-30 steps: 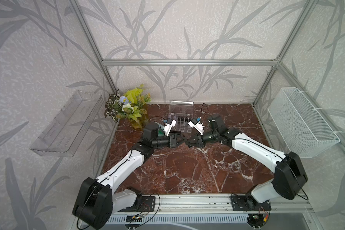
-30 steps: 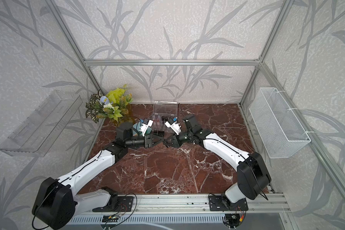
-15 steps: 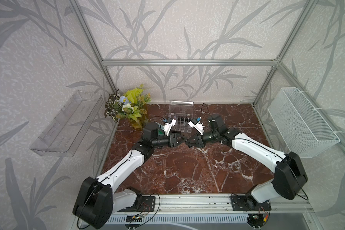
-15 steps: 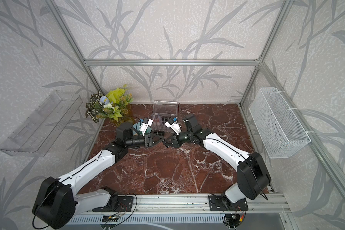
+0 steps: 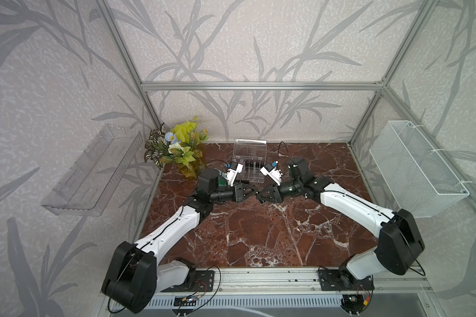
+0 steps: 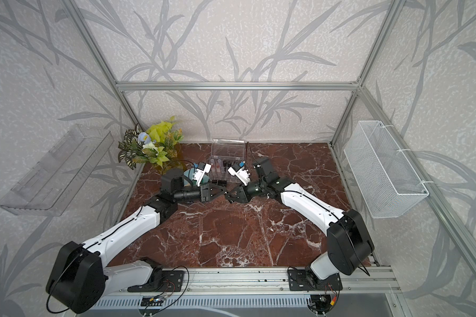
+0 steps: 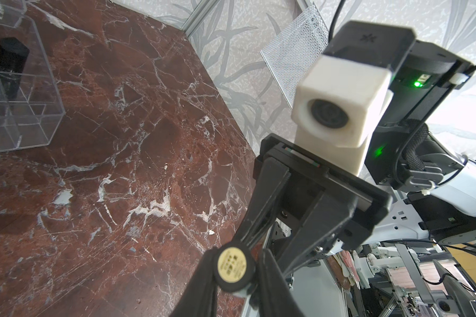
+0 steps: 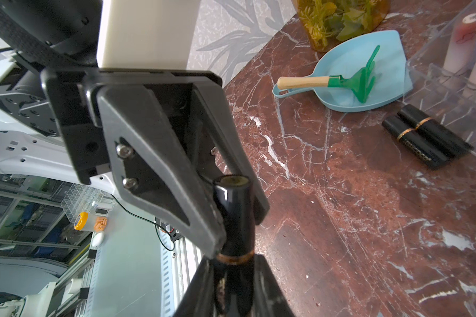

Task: Arrange the lipsticks in the organizer
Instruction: Pick up the lipstick at the center of the board, then place the lipstick in the storage box.

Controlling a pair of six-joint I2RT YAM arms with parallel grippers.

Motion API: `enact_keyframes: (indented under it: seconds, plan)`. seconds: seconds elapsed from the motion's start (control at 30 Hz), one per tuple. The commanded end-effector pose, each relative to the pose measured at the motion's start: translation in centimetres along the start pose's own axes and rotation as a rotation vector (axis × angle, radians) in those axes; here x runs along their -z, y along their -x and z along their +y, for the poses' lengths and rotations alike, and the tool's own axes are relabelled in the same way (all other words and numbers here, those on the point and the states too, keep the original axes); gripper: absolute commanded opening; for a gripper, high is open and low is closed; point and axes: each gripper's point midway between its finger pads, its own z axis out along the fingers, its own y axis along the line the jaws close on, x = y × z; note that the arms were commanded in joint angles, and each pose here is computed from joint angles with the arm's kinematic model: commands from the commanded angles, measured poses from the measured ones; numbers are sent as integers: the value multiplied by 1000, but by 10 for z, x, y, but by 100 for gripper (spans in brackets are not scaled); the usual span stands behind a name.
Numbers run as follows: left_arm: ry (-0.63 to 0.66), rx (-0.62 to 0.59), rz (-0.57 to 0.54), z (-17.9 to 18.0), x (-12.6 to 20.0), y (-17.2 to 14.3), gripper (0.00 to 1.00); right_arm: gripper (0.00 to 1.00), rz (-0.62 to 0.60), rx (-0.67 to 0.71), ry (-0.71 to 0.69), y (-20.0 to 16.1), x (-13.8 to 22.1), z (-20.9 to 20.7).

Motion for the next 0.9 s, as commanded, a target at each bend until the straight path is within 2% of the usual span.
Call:
enact_keyframes:
  seconds: [0.0, 0.07, 0.17, 0.3, 0.43, 0.67, 0.87]
  plan:
    - [9, -65, -54, -4, 0, 16, 21, 32, -10, 22, 9, 6, 1, 7]
    - [80, -85, -84, 5, 2, 22, 18, 43, -14, 23, -7, 7, 1, 4]
    - [225, -113, -135, 26, 8, 34, 14, 73, -43, 21, -44, 11, 4, -2]
    - [441, -168, -219, 57, 19, 56, 12, 87, -106, 16, -94, 18, 14, -11]
    - [645, -270, -315, 84, 31, 77, 12, 90, -182, -2, -131, 25, 30, -21]
    - [754, -400, -430, 101, 21, 106, 13, 90, -297, -49, -169, 33, 53, -40]
    - [817, -495, -401, 122, -3, 117, 15, 90, -315, -65, -165, 34, 57, -45]
